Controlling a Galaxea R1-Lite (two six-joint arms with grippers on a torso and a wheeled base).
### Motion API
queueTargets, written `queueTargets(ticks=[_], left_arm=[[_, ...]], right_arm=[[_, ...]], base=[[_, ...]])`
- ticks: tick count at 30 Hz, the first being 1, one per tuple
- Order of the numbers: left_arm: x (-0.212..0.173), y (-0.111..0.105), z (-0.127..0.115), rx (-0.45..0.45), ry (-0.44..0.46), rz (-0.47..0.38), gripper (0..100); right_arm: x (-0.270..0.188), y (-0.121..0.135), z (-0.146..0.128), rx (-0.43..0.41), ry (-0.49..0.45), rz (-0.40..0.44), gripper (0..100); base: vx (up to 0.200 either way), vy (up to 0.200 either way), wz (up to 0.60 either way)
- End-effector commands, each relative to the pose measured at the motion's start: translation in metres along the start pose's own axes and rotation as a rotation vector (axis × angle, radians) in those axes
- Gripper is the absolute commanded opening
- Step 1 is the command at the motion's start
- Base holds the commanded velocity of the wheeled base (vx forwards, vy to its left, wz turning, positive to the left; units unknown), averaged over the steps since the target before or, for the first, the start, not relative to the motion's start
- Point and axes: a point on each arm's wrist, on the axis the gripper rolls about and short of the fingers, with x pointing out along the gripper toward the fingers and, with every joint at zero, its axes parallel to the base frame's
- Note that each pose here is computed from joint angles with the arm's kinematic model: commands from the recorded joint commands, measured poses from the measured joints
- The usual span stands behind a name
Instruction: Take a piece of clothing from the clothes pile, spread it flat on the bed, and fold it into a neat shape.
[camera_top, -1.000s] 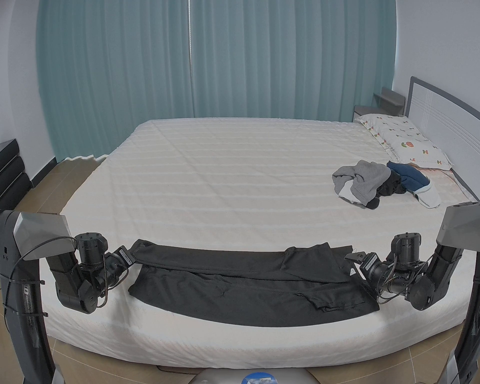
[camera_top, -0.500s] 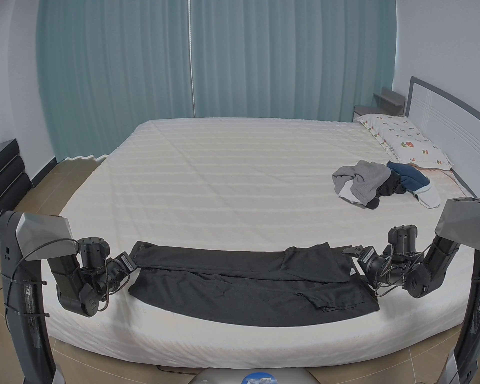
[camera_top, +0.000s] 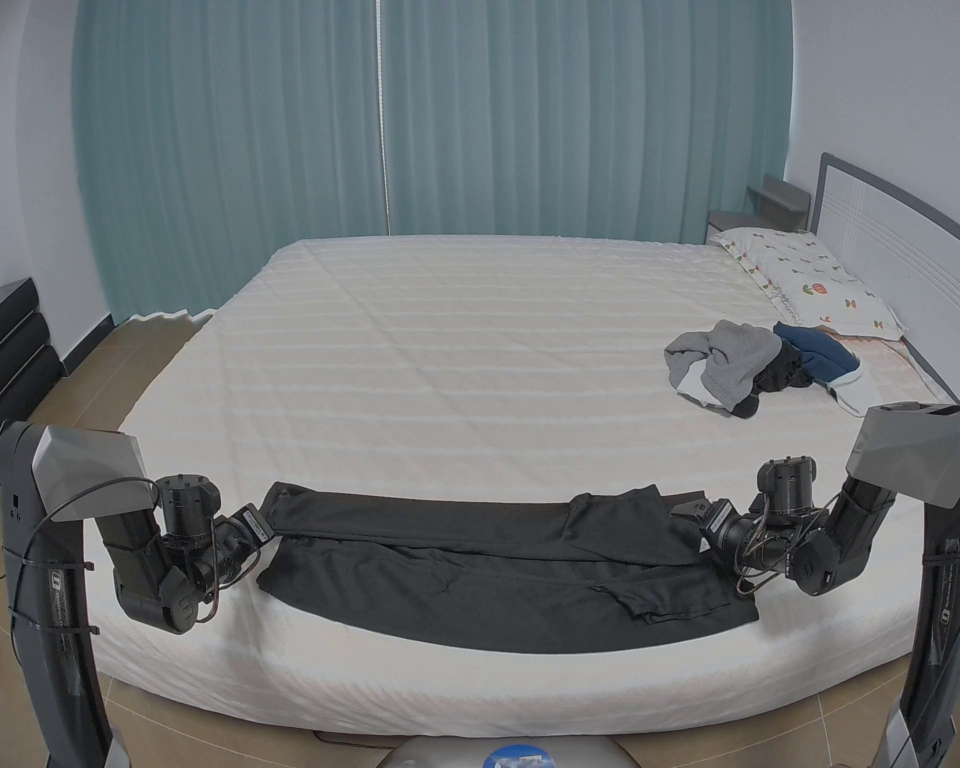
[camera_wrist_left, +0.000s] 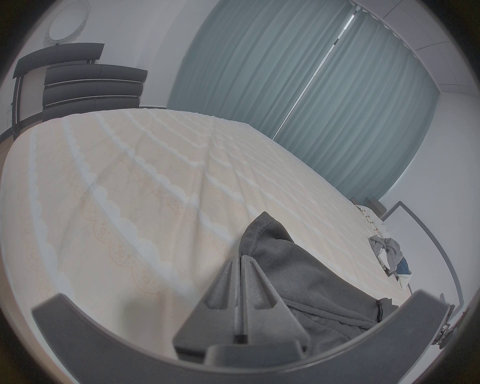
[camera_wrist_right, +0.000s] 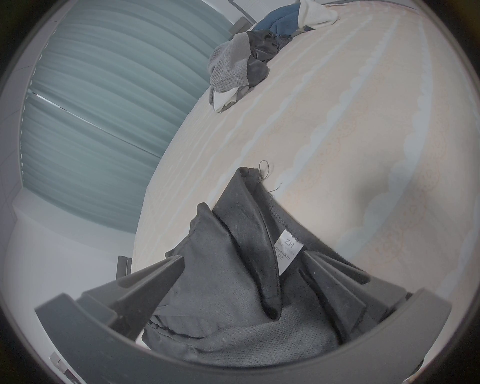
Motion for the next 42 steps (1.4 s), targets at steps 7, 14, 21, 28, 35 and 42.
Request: queueTargets(ticks=[7,14,21,28,35,42], left_arm=[[-0.001,-0.005,-0.005,0.010,0.015,-0.011,0],[0.001,-0.006,-0.003,0.010,0.005,-0.016,0],[0.004,-0.006,-0.003,0.010,0.003,-0.017,0],[0.004,-0.007,-0.002,0.011,0.000,-0.021,0],[0.002,-0.008,0.000,0.009,-0.006,-0.022,0],[-0.007,-0.010,0.004,0.016,-0.001,-0.007,0]], right_arm=[[-0.003,-0.004,0.001,-0.002,-0.009,-0.016,0],[-0.014,-0.005,0.010,0.013,-0.040,-0.016,0],[-0.019,-0.008,0.014,0.024,-0.057,-0.026,0],[-0.021,-0.013,0.017,0.031,-0.082,-0.056,0],[-0.023,-0.016,0.015,0.034,-0.077,-0.066,0],[-0.021,-0.017,0.013,0.032,-0.077,-0.064,0]], base=[[0.000,0.000,0.00],[0.000,0.000,0.00],[0.000,0.000,0.00],[0.000,0.000,0.00],[0.000,0.000,0.00],[0.000,0.000,0.00]])
